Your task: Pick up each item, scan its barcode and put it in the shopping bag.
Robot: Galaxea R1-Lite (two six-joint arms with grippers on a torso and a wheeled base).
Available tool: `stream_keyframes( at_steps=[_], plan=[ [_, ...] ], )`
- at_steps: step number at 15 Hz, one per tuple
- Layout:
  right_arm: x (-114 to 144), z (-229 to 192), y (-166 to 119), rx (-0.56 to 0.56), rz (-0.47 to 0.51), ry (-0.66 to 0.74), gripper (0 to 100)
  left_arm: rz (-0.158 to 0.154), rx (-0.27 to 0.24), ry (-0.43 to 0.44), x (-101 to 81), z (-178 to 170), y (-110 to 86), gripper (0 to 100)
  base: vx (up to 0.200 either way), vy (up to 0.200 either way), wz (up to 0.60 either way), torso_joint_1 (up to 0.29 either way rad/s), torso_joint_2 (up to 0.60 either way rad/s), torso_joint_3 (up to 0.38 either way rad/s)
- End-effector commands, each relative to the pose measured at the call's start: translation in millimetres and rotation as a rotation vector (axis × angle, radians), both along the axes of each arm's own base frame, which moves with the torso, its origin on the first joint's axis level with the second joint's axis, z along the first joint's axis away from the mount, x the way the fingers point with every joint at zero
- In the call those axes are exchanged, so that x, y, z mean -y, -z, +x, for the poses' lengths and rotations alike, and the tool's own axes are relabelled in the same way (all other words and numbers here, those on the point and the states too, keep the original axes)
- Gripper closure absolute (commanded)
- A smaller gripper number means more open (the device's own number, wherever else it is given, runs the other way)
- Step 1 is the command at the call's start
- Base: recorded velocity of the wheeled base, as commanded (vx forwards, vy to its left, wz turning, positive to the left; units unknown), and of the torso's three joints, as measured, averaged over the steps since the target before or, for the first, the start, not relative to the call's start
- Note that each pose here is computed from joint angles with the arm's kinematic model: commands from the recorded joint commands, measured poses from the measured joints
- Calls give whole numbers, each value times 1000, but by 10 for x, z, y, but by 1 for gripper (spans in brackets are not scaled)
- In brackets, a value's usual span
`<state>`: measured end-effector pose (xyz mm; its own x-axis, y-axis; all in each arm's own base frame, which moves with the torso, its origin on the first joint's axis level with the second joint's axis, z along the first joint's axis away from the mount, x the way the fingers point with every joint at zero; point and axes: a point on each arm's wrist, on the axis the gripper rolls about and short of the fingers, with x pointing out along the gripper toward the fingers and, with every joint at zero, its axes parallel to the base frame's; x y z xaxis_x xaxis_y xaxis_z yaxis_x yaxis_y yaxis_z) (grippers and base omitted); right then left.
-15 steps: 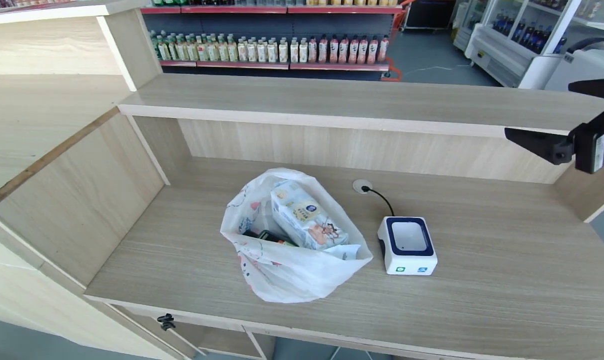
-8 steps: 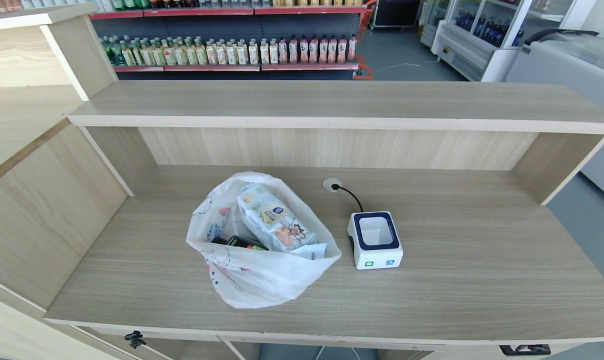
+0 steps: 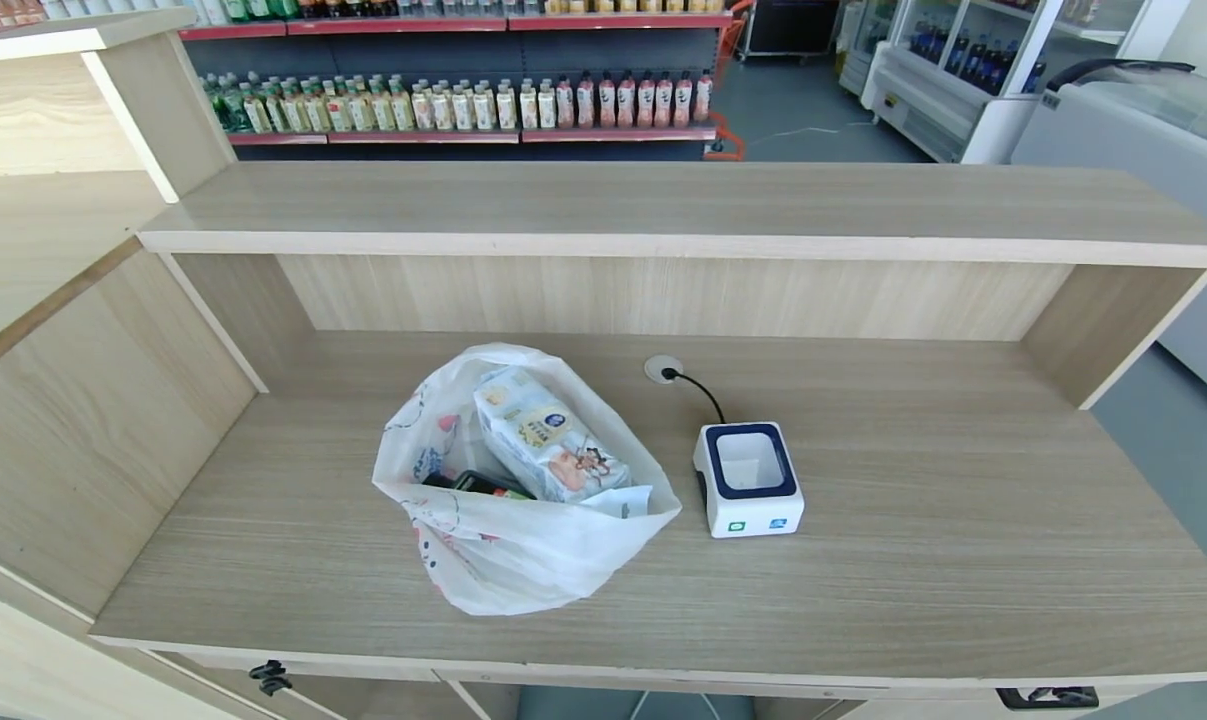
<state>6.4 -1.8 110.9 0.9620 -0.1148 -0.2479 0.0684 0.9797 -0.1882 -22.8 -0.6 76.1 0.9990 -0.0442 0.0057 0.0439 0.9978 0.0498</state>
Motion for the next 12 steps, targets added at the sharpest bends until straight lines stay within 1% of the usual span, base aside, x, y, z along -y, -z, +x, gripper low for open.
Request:
stream_keyframes(
  at_steps=[1,3,4,7,12],
  plan=[
    [-5,-191,314,138,-1,-25,0,1,0,0,0,0,0,0,0,0,0,0,0,0],
    [-8,-265,326,235,-14,-39,0,1,0,0,0,0,0,0,0,0,0,0,0,0],
    [-8,-288,332,264,-15,-45,0,0,0,0,0,0,0,0,0,0,0,0,0,0],
    [-6,-293,335,272,23,-41,0,0,0,0,0,0,0,0,0,0,0,0,0,0],
    [-6,-293,335,272,23,-41,0,0,0,0,0,0,0,0,0,0,0,0,0,0]
  ],
)
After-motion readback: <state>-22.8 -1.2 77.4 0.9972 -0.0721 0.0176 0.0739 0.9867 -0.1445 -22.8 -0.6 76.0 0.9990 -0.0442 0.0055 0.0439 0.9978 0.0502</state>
